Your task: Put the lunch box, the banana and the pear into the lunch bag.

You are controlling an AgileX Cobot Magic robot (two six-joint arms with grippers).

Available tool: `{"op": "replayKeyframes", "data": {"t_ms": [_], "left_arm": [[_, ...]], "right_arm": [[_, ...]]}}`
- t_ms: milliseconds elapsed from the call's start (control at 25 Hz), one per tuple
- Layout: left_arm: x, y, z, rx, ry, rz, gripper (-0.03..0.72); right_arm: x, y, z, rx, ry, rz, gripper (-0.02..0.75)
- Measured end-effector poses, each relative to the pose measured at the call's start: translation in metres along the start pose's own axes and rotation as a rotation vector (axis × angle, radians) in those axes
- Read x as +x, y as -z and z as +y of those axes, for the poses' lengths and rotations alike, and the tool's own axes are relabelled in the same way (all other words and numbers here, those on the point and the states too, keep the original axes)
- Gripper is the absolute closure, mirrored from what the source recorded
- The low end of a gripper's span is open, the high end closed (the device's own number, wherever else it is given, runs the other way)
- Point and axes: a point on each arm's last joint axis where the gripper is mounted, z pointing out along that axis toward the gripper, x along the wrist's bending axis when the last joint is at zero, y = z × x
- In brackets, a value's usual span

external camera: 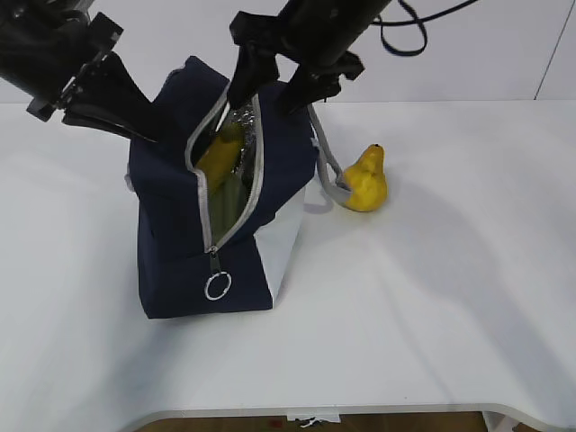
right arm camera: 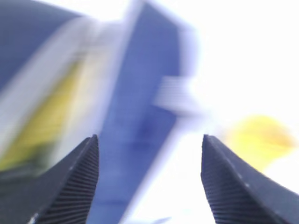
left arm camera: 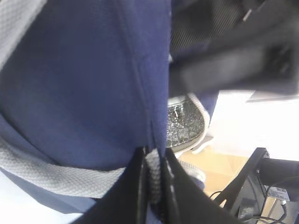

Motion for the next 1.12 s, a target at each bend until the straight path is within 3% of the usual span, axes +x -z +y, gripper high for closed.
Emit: {"op": "replayKeyframes", "data": {"t_ms": [320,480,680,800,1120], "left_arm": [[0.001,0.000,0.000,0.004,-0.004,0.009,0.673],[0.002,0.000,-0.001,0.008,-0.007,0.017,0.673],[0.003,0.000,-0.002,0.018,-0.016,0.037,0.673],[0.004,0.000,-0.002,0.019,-0.016,0.039,0.673],[0.004,0.000,-0.002,0.019,-0.016,0.039,0.673]], "right_arm": [[-0.023,0.026,0.009,-0.045,0.041,-0.388,0.209],[-0.041,0.035,0.010,-0.054,0.005,-0.509,0.209],[-0.076,0.055,0.010,-0.083,-0.100,-0.545,0.209],[-0.100,0.056,0.009,-0.079,-0.171,-0.521,0.209],[-0.130,0.018,0.004,-0.001,-0.244,-0.466,0.210]]}}
